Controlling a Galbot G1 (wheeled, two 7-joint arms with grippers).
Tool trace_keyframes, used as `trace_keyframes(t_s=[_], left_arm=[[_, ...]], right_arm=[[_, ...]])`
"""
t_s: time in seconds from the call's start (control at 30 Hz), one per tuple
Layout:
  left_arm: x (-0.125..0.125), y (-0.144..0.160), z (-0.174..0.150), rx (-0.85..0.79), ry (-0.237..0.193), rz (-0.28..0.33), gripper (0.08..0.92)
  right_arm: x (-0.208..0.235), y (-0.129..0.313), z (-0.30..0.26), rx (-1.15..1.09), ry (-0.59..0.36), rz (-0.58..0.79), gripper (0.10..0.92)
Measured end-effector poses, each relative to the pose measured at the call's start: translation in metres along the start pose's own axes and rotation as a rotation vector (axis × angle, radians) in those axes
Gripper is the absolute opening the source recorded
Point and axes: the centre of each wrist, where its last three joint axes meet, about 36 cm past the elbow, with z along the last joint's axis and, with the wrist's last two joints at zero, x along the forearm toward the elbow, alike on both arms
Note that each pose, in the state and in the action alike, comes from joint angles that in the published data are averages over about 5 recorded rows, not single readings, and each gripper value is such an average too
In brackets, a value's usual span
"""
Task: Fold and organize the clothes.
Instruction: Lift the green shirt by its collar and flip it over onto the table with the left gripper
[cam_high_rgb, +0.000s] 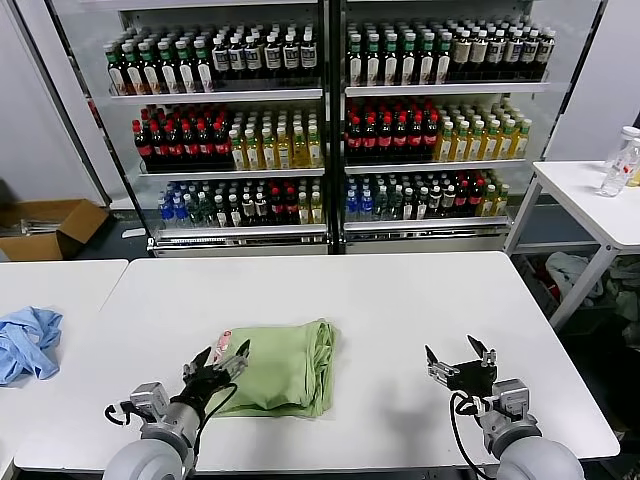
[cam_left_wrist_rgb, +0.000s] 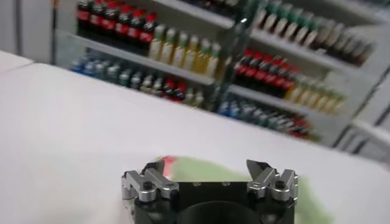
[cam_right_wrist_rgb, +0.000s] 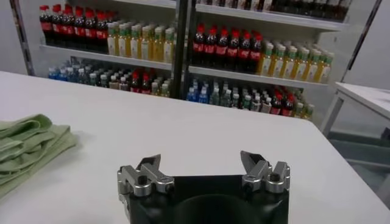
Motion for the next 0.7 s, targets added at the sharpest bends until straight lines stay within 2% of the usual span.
trace_keyframes(t_s=[0.27, 0.5, 0.7], left_arm=[[-0.018, 0.014, 0.022, -0.086, 0.050, -0.087, 0.811], [-0.025, 0.021, 0.030, -0.114, 0.071, -0.090, 0.628], [-0.031, 0.031, 0.026, -0.050, 0.096, -0.042, 0.455]], right_arm=[[0.004, 0.000, -0.001, -0.003, -0.002, 0.007, 0.823], [0.009, 0.000, -0.003, -0.006, -0.007, 0.011, 0.823], [0.015, -0.001, -0.005, -0.008, -0.013, 0.016, 0.823]])
